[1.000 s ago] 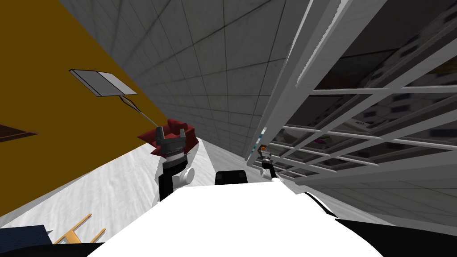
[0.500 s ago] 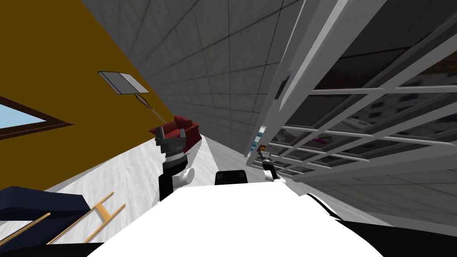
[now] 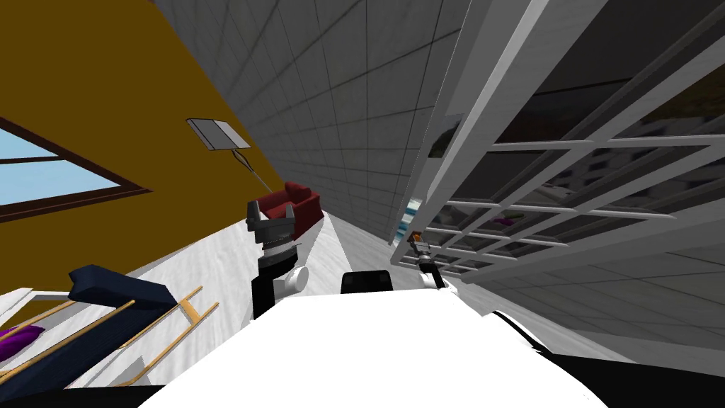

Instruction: Pull the door open

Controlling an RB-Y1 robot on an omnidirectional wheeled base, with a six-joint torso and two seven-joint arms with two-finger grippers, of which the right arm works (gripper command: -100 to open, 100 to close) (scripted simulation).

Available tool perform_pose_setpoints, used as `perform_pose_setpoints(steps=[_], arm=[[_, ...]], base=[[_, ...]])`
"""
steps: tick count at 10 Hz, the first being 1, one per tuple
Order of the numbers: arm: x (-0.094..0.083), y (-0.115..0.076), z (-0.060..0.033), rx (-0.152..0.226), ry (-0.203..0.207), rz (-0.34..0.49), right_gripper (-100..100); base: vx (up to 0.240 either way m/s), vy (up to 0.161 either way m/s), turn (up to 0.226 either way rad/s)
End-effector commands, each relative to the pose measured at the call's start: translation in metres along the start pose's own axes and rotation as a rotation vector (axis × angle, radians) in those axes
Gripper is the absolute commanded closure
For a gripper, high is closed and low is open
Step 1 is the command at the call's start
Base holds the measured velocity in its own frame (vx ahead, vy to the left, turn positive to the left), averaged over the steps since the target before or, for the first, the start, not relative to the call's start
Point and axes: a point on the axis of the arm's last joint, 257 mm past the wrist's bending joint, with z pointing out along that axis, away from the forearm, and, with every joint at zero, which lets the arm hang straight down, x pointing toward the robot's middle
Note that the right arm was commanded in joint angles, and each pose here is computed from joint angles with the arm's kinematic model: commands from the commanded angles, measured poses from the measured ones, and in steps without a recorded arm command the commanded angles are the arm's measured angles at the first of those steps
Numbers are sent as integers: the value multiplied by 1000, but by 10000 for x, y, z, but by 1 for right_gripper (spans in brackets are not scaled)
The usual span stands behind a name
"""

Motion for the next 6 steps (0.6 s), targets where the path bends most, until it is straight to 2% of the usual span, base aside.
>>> perform_pose_setpoints(steps=[1,6], arm=[[8,-45,-37,31,4,2,100],[17,-162,-193,129,7,6,100]], base=[[-209,-31,89],[-238,-44,79]])
